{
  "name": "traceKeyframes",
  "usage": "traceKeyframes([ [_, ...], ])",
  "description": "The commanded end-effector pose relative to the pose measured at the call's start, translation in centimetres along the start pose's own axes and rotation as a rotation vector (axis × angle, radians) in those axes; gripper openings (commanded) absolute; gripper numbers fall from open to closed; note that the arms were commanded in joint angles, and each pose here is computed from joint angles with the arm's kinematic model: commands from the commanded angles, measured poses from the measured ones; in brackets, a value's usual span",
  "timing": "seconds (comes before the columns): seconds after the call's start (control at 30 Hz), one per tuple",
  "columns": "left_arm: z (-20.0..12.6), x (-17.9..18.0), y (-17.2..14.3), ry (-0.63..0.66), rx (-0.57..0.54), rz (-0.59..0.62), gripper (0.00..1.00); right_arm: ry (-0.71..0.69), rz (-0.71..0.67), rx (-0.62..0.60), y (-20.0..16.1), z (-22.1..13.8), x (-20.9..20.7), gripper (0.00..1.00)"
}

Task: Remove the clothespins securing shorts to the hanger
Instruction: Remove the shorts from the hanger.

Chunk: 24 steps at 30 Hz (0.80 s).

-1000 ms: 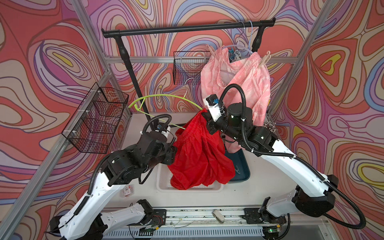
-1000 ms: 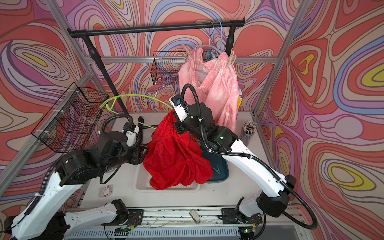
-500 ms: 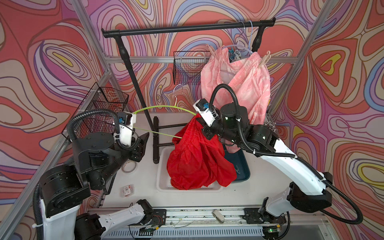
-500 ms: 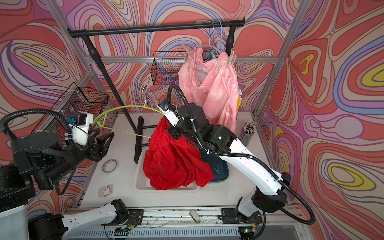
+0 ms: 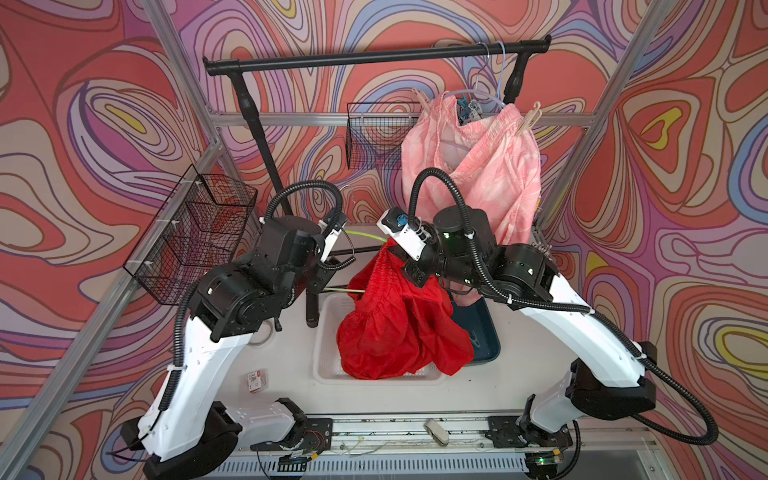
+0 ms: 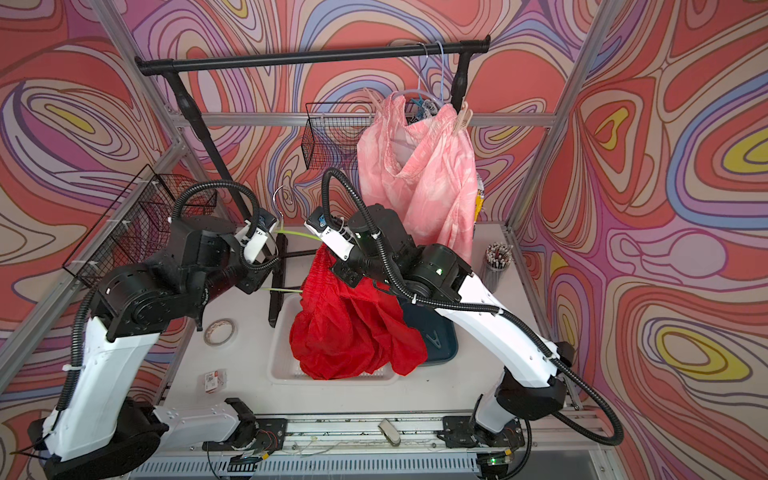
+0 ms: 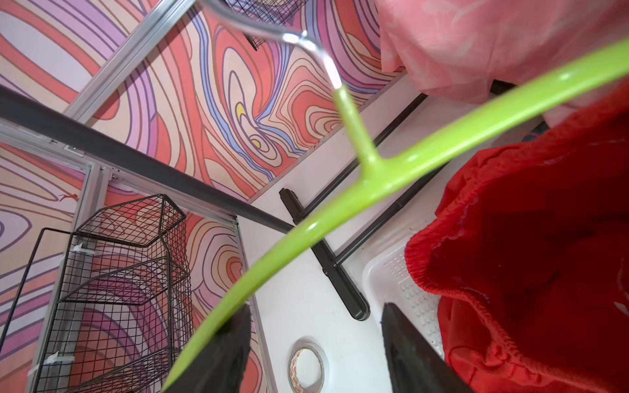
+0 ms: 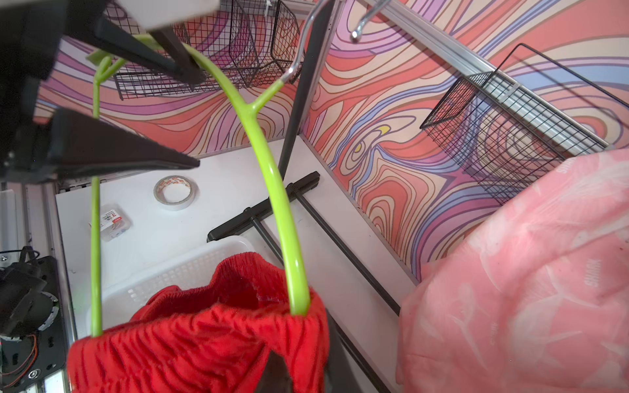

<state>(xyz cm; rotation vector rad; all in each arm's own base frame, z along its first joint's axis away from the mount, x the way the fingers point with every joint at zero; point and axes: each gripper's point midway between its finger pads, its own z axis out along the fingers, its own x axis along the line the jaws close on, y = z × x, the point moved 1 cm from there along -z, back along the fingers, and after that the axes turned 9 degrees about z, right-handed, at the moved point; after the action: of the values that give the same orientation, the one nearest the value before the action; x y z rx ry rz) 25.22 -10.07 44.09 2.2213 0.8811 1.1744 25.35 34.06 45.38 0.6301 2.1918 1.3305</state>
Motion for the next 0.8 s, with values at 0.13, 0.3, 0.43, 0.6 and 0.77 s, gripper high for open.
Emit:
traceKeyframes([
  [0.13,0.5,-0.5,-1.3,-0.144,-0.045,-0.012,0.55,0.074,-0.036,-0.031,0.8,-2.9,0.9,0.00],
  [0.3,0.2,-0.7,-3.2,-0.206,-0.010,-0.008,0.54,0.049,-0.076,-0.012,0.7,-2.4,0.6,0.00],
  [0.43,-0.9,-1.5,-3.8,-0.281,-0.035,-0.036,0.58,0.040,-0.150,0.013,-0.2,-2.0,0.5,0.00],
  [0.6,-0.8,-2.2,-3.9,-0.386,-0.041,-0.085,0.60,-0.019,-0.256,-0.006,-1.0,-3.0,-0.4,0.00],
  [0.77,0.5,-2.3,-3.0,-0.521,-0.037,-0.176,0.59,-0.107,-0.354,-0.079,-0.7,-4.9,-1.8,0.00],
])
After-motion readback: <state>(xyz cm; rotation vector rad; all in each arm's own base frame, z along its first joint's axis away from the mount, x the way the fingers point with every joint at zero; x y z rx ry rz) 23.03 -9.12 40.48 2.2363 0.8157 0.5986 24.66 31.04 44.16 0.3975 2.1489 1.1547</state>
